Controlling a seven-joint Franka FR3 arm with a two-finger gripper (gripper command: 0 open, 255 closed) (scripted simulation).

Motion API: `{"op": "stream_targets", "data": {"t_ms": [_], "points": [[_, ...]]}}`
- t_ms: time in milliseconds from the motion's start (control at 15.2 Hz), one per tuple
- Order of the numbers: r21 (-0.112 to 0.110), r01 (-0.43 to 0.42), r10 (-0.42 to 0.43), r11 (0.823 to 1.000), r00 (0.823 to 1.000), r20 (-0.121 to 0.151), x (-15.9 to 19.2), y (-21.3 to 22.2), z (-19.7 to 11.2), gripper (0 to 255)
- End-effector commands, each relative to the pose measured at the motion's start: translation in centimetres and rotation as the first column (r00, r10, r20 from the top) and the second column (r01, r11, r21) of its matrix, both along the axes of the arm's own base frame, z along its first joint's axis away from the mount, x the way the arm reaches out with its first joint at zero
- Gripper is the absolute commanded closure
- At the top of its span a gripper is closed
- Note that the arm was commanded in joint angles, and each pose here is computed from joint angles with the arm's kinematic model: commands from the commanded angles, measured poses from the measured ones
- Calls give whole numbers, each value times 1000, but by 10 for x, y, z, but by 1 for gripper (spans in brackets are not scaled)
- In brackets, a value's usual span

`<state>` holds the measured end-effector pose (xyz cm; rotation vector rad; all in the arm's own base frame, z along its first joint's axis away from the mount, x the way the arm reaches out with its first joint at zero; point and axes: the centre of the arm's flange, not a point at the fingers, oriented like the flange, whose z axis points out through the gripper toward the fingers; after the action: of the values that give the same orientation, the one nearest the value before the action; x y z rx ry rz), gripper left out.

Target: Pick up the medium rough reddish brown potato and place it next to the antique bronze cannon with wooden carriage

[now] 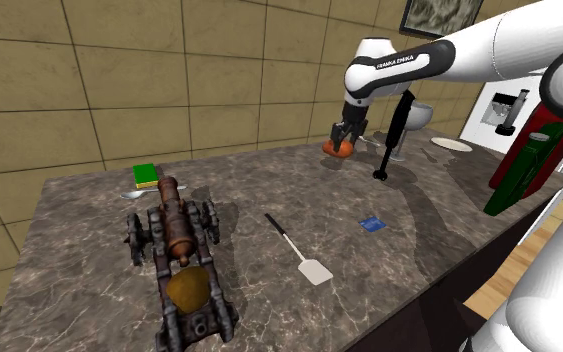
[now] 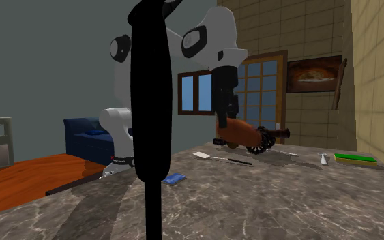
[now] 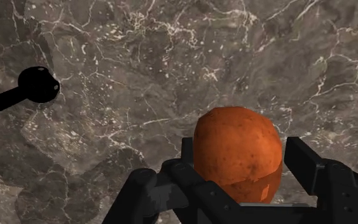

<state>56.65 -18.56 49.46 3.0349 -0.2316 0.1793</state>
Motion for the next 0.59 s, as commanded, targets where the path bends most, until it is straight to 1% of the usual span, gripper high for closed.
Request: {"op": "stream_targets", "data": {"t_ms": [0,528], "points": [[0,0,0,1000,1000,0,-1,0,10,255],[0,0,0,1000,1000,0,-1,0,52,255]]}}
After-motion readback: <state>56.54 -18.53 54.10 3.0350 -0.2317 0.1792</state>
